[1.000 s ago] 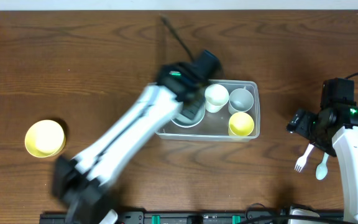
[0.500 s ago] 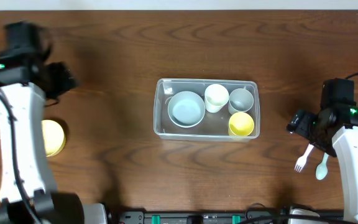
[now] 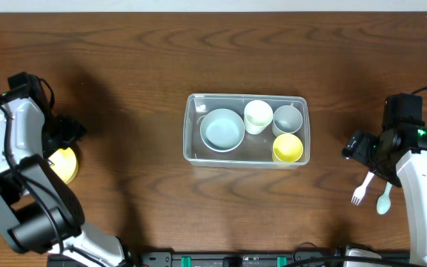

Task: Pack container
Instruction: 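Lower the left gripper and grasp the yellow bowl rim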

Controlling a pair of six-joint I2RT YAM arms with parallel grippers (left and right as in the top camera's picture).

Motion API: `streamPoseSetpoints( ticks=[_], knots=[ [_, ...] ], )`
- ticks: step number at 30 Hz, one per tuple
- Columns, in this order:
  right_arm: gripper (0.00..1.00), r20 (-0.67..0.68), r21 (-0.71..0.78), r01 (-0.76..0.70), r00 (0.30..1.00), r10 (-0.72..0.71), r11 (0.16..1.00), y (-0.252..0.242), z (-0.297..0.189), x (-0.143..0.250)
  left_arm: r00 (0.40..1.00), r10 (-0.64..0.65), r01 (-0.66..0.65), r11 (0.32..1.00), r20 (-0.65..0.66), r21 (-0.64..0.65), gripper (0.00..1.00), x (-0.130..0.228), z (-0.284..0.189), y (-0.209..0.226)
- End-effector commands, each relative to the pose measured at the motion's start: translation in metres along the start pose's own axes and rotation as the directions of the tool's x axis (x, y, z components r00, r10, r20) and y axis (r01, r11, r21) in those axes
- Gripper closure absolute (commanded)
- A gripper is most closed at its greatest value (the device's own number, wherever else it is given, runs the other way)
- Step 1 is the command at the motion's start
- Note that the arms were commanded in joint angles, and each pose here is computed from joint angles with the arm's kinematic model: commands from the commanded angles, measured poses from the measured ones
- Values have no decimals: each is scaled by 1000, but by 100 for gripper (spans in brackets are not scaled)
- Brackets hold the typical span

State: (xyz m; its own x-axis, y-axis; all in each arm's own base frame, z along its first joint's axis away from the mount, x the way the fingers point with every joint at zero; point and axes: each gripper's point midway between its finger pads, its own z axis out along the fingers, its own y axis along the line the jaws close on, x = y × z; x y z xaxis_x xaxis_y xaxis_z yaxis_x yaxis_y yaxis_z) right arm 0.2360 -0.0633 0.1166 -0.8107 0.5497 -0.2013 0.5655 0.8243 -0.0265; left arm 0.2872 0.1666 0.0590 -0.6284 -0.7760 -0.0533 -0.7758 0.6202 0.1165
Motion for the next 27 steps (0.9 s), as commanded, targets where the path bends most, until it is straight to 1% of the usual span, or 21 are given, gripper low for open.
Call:
streamPoseSetpoints(
  ticks=[1,9,15,16,18,22,23,27],
  knots=[
    [3,-3,5,11,1000,-11,1000,-3,0,0,999,-8,8,1000,-36,-10,12,3,13,-1],
    [3,-3,5,15,1000,-15,1000,-3,0,0,995,0,-4,999,-103,-43,12,9,38,-2],
    [4,-5,6,18,1000,-18,1000,-3,0,1,993,1,-7,999,-115,-52,13,9,45,-2],
    [4,-6,7,18,1000,-18,1000,-3,0,1,993,1,-7,999,-115,-52,15,9,45,-2],
    [4,-6,7,18,1000,-18,1000,-3,0,1,993,4,-10,999,-115,-52,28,9,45,-2],
    [3,-6,7,18,1000,-18,1000,-3,0,1,993,5,-11,999,-116,-52,39,10,45,-2],
    [3,-6,7,18,1000,-18,1000,-3,0,1,993,5,-11,999,-116,-52,44,10,45,-2],
    [4,-6,7,18,1000,-18,1000,-3,0,1,993,5,-12,999,-118,-53,59,10,45,-2]
  ],
)
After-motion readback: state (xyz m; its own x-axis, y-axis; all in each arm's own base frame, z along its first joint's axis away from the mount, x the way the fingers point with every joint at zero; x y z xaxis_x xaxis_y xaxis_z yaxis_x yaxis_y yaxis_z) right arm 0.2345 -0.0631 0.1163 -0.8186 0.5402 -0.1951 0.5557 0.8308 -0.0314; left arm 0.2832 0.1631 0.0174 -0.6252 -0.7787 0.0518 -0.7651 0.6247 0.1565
